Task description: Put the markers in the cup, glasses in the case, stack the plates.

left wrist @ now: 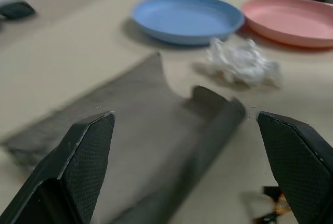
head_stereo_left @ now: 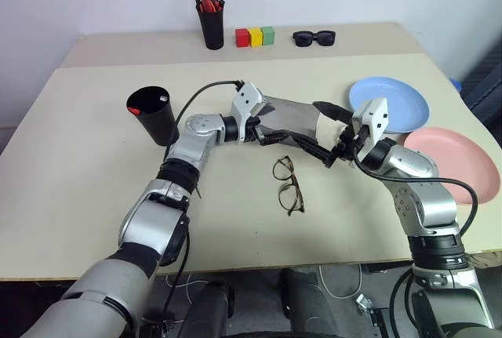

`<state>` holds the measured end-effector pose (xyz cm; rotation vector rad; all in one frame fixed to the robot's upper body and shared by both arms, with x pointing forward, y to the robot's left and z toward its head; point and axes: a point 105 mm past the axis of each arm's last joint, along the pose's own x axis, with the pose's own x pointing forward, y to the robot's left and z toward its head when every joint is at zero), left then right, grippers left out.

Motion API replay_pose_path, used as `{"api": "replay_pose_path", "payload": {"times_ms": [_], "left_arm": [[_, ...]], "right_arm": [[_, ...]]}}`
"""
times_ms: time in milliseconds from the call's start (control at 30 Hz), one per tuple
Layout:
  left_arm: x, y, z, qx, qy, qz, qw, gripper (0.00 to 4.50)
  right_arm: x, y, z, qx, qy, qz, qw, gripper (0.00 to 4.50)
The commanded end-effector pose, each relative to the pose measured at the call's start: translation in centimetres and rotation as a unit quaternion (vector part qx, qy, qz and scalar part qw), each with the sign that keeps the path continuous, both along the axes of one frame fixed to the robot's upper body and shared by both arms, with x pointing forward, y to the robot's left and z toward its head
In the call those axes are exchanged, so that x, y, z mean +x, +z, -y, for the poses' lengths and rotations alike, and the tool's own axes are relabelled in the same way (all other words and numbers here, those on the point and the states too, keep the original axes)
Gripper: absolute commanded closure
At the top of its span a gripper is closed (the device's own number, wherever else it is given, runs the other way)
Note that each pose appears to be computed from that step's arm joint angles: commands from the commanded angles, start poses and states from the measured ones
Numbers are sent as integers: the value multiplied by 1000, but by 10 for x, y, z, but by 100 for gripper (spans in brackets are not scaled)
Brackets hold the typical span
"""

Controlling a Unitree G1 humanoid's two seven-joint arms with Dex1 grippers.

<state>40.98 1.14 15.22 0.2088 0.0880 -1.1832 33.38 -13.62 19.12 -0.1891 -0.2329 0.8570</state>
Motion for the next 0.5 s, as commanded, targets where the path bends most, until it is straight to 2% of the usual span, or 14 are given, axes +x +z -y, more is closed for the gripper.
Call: {"api": "replay_pose_path", "payload": {"times_ms": [33, 100, 267, 400, 500], "left_arm": [[-1, 5, -1, 31, -32, -5, 999, 3], [3, 6, 0, 30, -20, -15, 999, 3], [8, -1, 3, 79, -6, -6, 997, 3], [4, -12, 6, 117, -21, -18, 993, 3], [0, -17, 6, 129, -36, -29, 991, 136]], "right_arm": [[-8, 19, -1, 7, 1, 38, 999, 0], [-9, 19, -2, 9, -1, 39, 999, 0], [-10, 18, -2, 10, -4, 38, 999, 0], [-12, 18, -3, 10, -5, 38, 999, 0], [-12, 19, -2, 10, -5, 38, 999, 0]]}}
